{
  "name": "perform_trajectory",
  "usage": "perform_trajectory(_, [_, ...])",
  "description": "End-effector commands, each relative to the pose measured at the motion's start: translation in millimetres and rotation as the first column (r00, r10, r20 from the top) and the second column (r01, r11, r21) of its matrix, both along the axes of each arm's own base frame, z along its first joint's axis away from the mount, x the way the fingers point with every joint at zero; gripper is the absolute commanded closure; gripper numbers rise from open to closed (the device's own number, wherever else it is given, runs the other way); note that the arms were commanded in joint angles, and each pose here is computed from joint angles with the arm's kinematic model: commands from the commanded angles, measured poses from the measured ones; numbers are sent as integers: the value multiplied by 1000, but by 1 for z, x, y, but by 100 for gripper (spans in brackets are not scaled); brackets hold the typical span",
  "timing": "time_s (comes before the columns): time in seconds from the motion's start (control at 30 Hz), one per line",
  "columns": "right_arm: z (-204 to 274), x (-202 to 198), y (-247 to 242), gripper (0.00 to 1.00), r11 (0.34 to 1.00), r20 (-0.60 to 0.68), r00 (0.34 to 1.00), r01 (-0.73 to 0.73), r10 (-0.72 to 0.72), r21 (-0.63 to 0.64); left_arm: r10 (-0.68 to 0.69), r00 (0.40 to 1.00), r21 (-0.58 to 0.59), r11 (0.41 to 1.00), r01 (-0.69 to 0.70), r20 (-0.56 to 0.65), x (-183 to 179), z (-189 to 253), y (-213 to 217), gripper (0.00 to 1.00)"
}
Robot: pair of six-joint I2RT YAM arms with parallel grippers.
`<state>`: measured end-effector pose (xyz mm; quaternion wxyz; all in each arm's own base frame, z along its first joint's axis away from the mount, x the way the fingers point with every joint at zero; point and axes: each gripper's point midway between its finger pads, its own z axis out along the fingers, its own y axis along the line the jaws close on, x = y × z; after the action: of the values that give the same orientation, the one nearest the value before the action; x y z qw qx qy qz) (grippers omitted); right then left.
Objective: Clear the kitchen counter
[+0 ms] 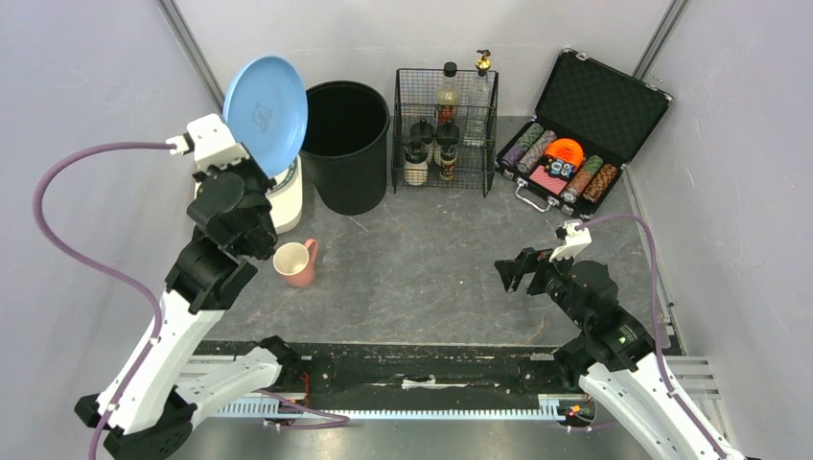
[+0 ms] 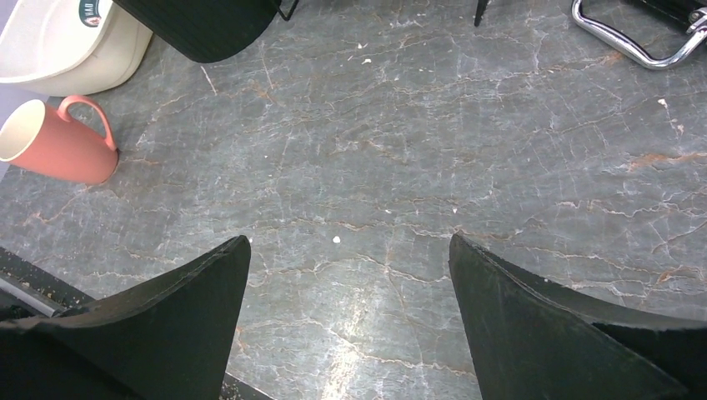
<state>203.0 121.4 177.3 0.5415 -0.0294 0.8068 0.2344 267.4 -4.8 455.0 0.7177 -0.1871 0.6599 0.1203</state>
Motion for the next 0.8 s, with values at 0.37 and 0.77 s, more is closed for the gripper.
perform_trajectory(0.37, [23, -7, 4, 9, 998, 66, 997, -48, 47, 27, -152, 988, -320, 938, 132, -37, -21, -81, -9, 98])
perform_trajectory(0.77, [29, -15, 3, 8, 997, 93, 994, -66, 62, 43, -186, 979, -518, 847, 115, -86, 5, -139, 19, 98])
